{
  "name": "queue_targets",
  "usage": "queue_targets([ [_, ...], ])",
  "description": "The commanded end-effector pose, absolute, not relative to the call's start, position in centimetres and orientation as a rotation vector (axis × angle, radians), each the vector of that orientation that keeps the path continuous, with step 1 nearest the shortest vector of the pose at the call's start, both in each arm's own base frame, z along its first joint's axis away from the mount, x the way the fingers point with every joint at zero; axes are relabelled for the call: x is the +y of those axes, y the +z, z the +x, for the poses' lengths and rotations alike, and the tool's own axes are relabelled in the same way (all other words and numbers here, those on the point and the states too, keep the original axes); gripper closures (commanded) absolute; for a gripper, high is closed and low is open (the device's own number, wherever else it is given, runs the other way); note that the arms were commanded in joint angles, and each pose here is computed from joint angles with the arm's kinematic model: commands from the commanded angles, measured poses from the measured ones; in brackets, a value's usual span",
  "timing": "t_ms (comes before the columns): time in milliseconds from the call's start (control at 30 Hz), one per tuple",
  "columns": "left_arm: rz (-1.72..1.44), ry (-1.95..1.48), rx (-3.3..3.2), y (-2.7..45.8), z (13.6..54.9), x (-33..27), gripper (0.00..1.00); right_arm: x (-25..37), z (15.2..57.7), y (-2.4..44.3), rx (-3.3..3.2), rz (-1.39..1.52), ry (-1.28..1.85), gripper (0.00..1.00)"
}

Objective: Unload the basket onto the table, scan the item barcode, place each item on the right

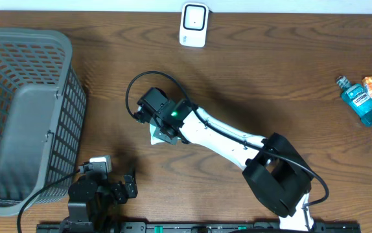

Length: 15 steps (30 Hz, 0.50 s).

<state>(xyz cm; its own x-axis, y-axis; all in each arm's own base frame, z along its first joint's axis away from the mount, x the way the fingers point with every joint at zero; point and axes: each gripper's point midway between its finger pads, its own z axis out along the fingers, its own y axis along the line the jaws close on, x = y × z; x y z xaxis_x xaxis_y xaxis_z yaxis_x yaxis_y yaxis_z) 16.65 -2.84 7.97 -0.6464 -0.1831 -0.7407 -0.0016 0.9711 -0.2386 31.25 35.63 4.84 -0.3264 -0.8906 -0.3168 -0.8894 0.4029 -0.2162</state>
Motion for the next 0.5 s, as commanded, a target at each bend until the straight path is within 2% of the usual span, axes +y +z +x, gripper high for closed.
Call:
queue_targets([
  [0, -0.129, -0.281, 2.3, 7.1, 16.1, -3.0, 0.01, 37.0, 31.1, 4.9, 2.232, -1.55, 0.035, 0.99],
  [233, -0.129, -0.281, 2.3, 7.1, 16.1, -3.0, 0.01, 40.5, 28.8, 4.5, 2.199, -1.578, 0.268, 0.99],
  [467, -0.129, -0.281, 2.3, 7.1, 16.1, -3.0, 0.01, 39.1, 29.3, -0.5, 2.327, -1.548, 0.166, 0.99],
])
